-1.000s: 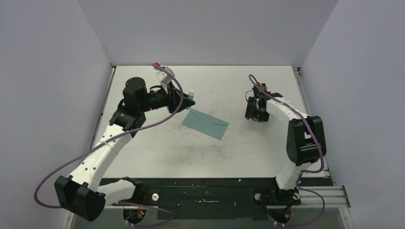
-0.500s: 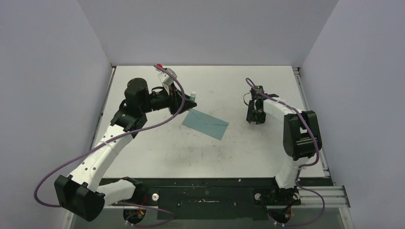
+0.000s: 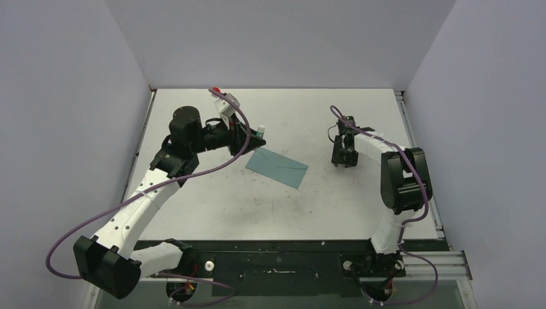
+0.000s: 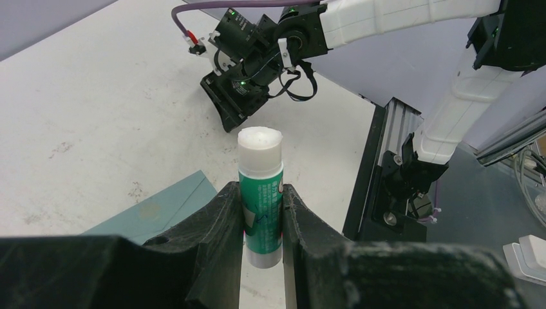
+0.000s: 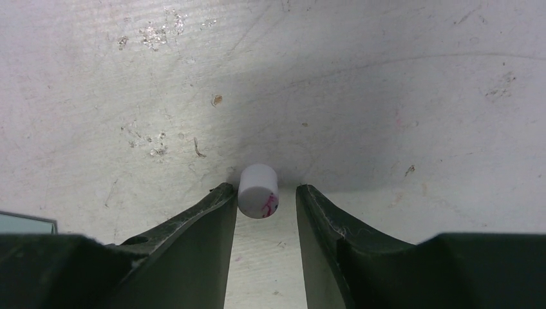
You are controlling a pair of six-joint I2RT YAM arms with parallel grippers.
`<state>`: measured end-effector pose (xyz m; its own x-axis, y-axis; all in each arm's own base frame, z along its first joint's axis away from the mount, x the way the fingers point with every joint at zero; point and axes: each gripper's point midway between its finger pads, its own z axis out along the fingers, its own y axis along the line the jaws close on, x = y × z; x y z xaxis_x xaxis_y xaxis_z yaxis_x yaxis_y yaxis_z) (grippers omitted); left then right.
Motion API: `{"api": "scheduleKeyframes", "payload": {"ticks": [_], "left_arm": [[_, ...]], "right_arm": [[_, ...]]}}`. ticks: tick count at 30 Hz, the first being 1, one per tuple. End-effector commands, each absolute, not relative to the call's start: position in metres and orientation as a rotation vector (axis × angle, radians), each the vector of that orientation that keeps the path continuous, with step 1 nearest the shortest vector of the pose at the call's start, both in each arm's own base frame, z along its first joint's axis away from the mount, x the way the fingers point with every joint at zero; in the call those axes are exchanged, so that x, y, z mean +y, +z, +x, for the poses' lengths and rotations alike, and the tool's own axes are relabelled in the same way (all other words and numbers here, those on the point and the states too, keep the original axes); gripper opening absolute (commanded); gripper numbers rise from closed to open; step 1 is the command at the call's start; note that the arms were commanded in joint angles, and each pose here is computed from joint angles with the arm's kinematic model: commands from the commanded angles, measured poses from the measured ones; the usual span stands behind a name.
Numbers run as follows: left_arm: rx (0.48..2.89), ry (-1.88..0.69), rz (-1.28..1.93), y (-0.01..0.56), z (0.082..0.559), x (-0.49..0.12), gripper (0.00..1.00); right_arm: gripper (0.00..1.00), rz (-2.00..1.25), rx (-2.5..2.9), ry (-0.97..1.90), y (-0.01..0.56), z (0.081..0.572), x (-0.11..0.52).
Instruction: Place the letter into the envelope and seal it
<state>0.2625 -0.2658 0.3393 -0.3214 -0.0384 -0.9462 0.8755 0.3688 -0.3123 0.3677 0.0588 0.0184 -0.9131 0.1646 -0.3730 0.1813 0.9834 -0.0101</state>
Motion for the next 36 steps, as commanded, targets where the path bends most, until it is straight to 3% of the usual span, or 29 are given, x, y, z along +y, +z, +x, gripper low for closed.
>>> {"api": "scheduleKeyframes", "payload": {"ticks": [1, 5, 13, 18, 21, 28, 36], "left_arm": [[1.538, -1.107, 0.788, 0.356, 0.260, -0.266, 0.00], [1.540, -1.109, 0.789, 0.355, 0.260, -0.267, 0.00], [1.544, -1.111, 0.792, 0.353, 0.261, -0.268, 0.00], [1.546, -1.112, 0.795, 0.352, 0.262, -0.270, 0.00], [1.544, -1.109, 0.810, 0.349, 0.261, -0.271, 0.00], [1.519, -1.048, 0.909, 0.337, 0.261, -0.276, 0.00], [1.454, -0.911, 1.106, 0.314, 0.255, -0.286, 0.00]], "right_arm": [[0.42, 0.227, 2.698, -0.064, 0.030, 0.385, 0.057], [0.44, 0.224, 2.691, -0.057, 0.032, 0.386, 0.057], [0.26, 0.208, 2.670, -0.046, 0.039, 0.389, 0.058], [0.06, 0.201, 2.659, -0.031, 0.047, 0.389, 0.060], [0.05, 0.189, 2.641, 0.024, 0.064, 0.389, 0.066], [0.05, 0.046, 2.513, 0.539, 0.152, 0.365, 0.128], [0.05, -0.320, 2.148, 1.251, 0.290, 0.296, 0.238]]}}
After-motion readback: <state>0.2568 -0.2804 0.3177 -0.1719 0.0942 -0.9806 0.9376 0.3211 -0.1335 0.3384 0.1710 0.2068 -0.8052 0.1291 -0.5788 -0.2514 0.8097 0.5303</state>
